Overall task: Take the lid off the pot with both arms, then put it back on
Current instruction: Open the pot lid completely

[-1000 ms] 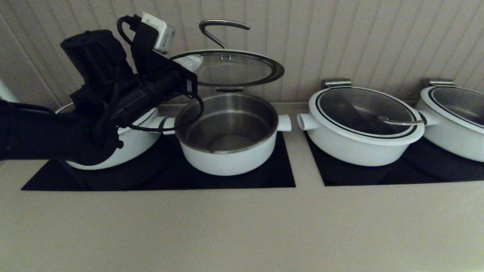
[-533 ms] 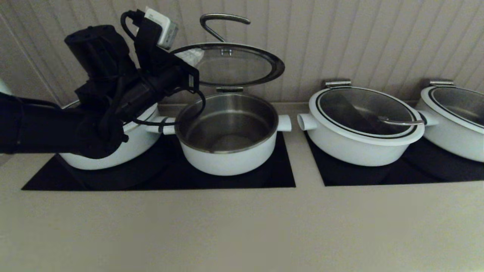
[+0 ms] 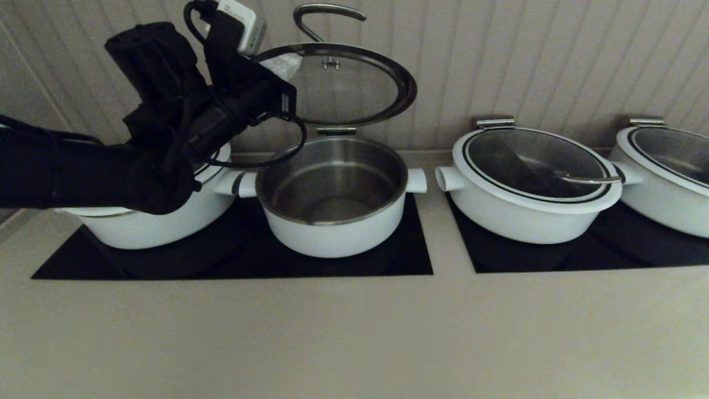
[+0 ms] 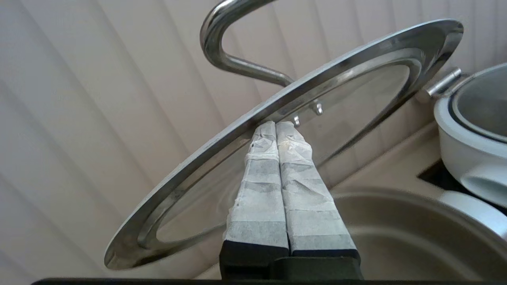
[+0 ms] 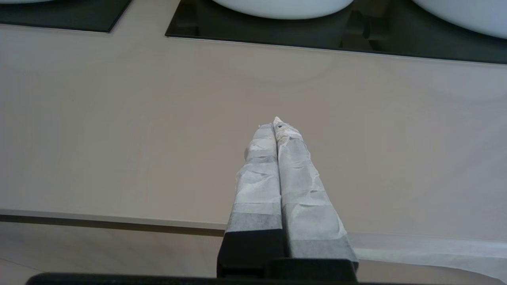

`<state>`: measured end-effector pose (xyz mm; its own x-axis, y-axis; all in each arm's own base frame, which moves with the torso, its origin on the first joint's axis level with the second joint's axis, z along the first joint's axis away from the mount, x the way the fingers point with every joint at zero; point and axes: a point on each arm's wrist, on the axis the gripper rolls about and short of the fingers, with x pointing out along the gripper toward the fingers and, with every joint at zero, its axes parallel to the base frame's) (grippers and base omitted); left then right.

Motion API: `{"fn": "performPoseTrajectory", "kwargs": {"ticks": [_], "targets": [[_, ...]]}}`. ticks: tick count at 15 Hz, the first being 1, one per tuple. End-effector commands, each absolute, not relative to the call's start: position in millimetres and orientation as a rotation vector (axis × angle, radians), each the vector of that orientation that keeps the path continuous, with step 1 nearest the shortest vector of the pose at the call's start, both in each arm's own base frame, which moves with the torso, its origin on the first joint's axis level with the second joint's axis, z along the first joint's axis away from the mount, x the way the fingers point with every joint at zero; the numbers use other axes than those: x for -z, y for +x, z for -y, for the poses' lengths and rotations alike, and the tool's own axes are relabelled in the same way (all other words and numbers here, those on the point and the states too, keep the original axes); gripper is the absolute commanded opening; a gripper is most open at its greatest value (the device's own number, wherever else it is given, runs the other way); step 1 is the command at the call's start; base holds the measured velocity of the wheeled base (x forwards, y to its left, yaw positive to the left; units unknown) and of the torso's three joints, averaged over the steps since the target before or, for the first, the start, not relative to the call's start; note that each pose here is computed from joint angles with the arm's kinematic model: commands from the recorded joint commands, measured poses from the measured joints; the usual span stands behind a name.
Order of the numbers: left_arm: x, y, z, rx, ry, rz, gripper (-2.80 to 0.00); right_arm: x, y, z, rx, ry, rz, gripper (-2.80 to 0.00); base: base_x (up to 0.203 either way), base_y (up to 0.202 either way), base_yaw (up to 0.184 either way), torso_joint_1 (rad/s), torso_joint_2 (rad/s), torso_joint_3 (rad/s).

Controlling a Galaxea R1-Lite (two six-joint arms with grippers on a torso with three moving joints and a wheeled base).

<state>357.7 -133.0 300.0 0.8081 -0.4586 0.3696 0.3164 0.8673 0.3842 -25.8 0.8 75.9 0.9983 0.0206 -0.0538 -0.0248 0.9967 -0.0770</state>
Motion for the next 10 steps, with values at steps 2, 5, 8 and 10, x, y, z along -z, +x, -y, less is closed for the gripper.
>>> {"fn": "performPoseTrajectory", "kwargs": {"ticks": [2,5,8,10], "targets": [[-307.5,365.6,135.5,0.41,0.313,0.514,-2.8,-76.0,-25.7,-0.9,-0.024,-0.079,-0.055,-2.8,0.0,0.0,0.0,0.0,0.0,0.0],[-310.4,368.3,135.9,0.39,0.327,0.529,-2.8,-75.9,-25.7,-0.9,-0.024,-0.079,-0.054,-2.8,0.0,0.0,0.0,0.0,0.0,0.0],[-311.1,367.4,135.5,0.389,0.327,0.53,-2.8,-76.0,-25.6,-0.9,-0.024,-0.079,-0.056,-2.8,0.0,0.0,0.0,0.0,0.0,0.0],[-310.7,367.7,135.0,0.387,0.327,0.528,-2.8,-75.9,-25.7,-0.9,-0.024,-0.079,-0.054,-2.8,0.0,0.0,0.0,0.0,0.0,0.0]]}}
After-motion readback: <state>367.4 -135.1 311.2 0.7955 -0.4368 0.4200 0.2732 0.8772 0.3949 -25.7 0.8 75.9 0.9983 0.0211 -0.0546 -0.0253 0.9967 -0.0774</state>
